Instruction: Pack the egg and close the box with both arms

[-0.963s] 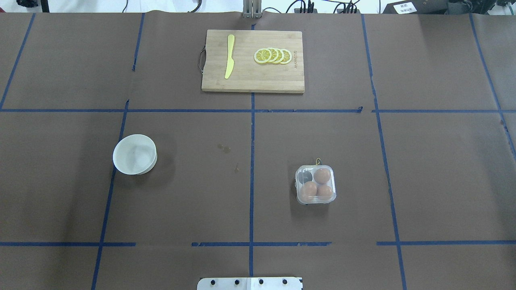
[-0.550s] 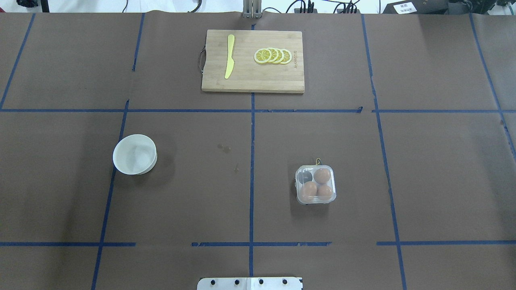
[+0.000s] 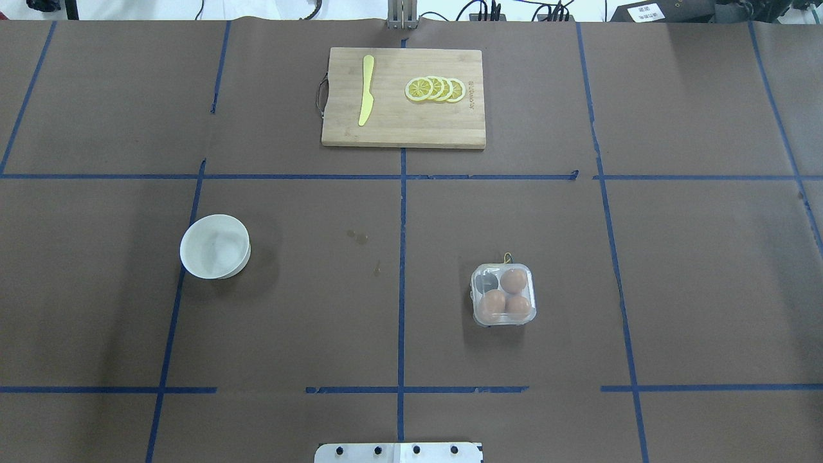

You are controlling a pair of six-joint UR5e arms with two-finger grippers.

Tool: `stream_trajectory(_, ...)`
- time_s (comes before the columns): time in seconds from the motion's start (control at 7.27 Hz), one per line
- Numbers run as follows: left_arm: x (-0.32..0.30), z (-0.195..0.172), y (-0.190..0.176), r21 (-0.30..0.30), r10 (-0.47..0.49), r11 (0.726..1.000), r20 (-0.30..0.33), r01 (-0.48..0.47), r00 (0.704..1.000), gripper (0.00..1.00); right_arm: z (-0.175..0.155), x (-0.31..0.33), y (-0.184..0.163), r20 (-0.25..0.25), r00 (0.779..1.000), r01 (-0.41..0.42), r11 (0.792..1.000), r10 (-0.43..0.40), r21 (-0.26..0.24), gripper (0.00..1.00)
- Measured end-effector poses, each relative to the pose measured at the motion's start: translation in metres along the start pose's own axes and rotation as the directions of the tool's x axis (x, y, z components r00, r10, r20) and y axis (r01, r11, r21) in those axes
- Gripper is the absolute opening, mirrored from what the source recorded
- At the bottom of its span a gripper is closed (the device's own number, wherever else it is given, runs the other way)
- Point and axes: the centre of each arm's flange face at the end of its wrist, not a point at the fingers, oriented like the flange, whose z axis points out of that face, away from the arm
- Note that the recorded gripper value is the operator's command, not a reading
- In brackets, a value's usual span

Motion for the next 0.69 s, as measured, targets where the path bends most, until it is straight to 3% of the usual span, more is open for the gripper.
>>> stream_trajectory(0.69,0.0007,-0.0006,-0.0002,0.001,0.001,1.0,0.0,-0.001,1.0,1.0,-0.0015,-0.001,-0.002,-0.002,1.0,0.004,1.0,-0.004,0.003,1.0)
